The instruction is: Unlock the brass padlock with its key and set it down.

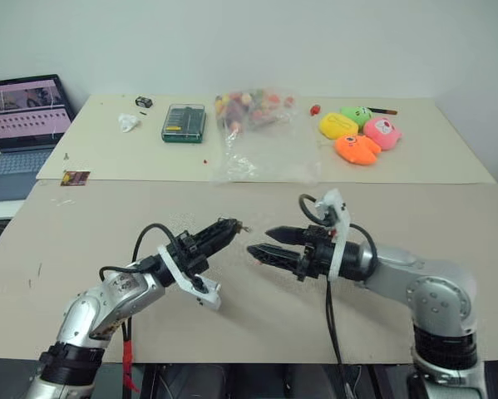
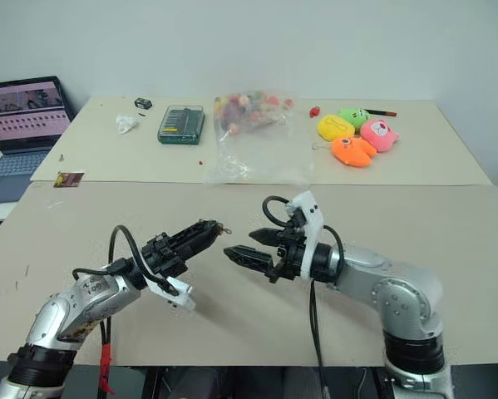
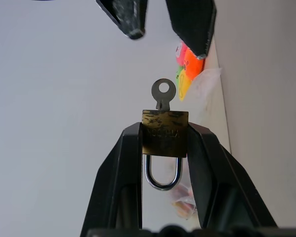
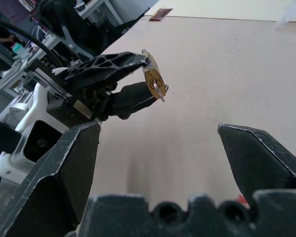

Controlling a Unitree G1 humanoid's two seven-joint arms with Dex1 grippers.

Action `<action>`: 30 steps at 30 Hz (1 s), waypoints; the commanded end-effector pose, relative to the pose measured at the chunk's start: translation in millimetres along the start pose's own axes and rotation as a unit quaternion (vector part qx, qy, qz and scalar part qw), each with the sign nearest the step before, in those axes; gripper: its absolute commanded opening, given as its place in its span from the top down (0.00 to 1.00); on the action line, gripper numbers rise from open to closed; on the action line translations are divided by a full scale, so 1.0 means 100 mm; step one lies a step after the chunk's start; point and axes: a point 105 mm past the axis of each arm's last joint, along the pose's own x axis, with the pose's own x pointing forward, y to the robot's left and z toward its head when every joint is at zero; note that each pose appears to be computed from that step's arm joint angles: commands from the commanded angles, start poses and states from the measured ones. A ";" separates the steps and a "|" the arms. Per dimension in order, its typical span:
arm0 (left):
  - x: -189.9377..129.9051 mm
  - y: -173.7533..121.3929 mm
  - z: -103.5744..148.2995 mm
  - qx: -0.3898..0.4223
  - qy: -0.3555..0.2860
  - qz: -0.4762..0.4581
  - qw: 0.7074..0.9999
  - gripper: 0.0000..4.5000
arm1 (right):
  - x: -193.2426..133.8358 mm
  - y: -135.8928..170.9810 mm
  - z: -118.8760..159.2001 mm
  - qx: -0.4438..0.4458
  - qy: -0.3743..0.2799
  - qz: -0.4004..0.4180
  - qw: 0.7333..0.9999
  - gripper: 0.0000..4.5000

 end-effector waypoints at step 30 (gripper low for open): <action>-0.04 0.50 -0.29 -0.058 0.005 0.017 0.998 0.82 | 0.05 0.08 0.42 -0.048 -0.084 0.009 0.995 0.46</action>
